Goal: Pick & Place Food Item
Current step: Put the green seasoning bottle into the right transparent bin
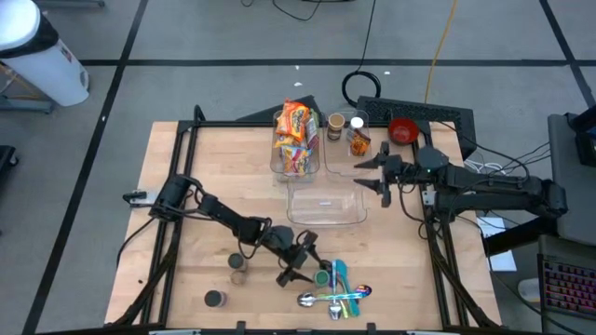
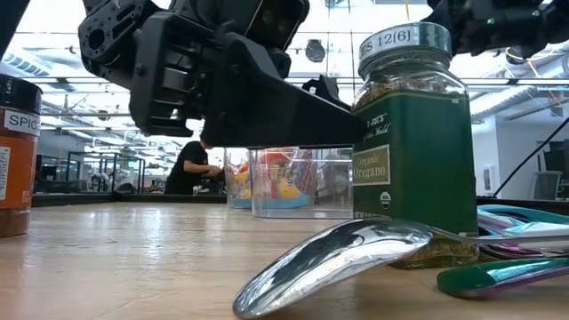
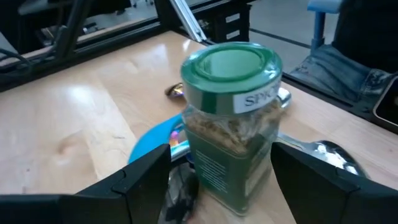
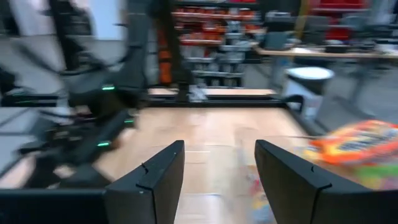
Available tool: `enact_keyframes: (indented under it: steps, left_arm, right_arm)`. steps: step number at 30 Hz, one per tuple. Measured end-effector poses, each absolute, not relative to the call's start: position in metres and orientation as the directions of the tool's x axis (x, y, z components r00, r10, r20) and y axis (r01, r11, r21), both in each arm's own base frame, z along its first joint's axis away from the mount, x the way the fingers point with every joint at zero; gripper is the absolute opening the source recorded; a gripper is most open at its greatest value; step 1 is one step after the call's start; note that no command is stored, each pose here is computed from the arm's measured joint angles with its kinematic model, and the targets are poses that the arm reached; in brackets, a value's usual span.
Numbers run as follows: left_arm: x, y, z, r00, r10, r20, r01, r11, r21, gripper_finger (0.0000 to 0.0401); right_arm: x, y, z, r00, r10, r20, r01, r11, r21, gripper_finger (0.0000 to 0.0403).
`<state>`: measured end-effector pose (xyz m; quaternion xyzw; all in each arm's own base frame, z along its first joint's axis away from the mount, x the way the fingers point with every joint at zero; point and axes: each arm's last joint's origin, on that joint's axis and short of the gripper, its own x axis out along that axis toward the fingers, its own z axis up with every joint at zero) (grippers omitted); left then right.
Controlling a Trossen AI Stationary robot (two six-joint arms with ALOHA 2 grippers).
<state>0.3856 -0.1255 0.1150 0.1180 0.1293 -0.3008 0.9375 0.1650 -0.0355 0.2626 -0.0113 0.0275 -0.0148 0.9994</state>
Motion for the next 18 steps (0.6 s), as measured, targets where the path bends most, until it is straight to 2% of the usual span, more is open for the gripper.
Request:
enact_keyframes:
  steps: [8,12,18]
  left_arm:
    - [0.384,-0.129,0.113,0.773,-0.539,-0.334,0.597,0.797,0.093,0.0285]
    - [0.382,-0.136,0.113,0.776,-0.534,-0.336,0.585,0.808,0.065,0.0285]
    - [0.381,-0.141,0.115,0.828,-0.458,-0.325,0.513,0.852,0.108,0.0285]
  right_arm:
    - [0.17,0.007,0.26,0.976,0.207,-0.075,-0.205,0.978,0.031,0.0192]
    - [0.169,0.028,0.255,0.97,0.216,-0.108,-0.215,0.976,0.025,0.0192]
    - [0.165,0.045,0.254,0.972,0.209,-0.108,-0.214,0.976,-0.029,0.0192]
